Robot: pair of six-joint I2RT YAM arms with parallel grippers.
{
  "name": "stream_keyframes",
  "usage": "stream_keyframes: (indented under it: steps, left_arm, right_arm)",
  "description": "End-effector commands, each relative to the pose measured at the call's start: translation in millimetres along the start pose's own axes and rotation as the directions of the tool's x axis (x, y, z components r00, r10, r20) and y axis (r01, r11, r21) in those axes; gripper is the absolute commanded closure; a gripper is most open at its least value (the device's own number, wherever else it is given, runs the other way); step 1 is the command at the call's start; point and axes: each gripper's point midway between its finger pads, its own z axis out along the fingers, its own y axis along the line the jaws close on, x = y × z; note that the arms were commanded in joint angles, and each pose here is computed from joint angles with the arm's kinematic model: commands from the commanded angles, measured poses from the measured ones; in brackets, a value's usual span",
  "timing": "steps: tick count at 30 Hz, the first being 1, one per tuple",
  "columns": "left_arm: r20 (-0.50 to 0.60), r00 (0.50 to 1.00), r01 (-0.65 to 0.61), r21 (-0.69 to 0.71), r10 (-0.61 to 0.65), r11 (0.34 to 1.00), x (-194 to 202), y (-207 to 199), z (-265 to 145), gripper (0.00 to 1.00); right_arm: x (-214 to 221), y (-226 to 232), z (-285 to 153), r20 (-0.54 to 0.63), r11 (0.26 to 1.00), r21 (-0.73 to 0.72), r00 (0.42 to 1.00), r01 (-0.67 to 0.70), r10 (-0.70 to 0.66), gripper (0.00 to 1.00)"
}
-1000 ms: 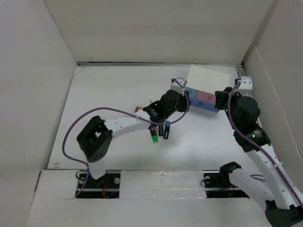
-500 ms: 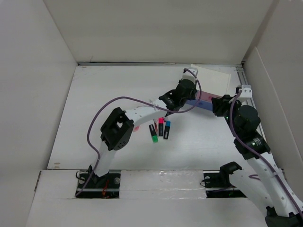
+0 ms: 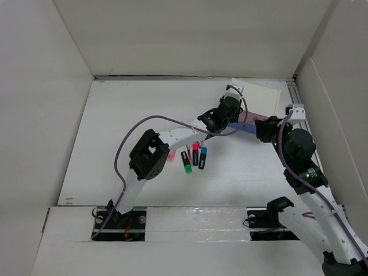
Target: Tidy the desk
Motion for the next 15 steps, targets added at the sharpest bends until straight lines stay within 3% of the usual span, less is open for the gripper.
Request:
stream_keyframes:
  steps: [1, 15]
  left_arm:
    - [0.036, 0.999, -0.012, -0.022, 0.013, 1.000, -18.9, 2.7, 5.6, 0.73]
    - [0.016, 1.000, -0.024, -0.080, 0.025, 0.996, -16.1, 13.3, 4.4, 0.73]
  right_arm:
    - [-14.9, 7.6, 0.9, 0.051, 0.999, -0.037, 0.998, -0.017, 0.019, 0.60]
    - [-15.0, 13.1, 0.7, 0.053, 0.997, -0.071, 0.999, -0.006, 0.010, 0.58]
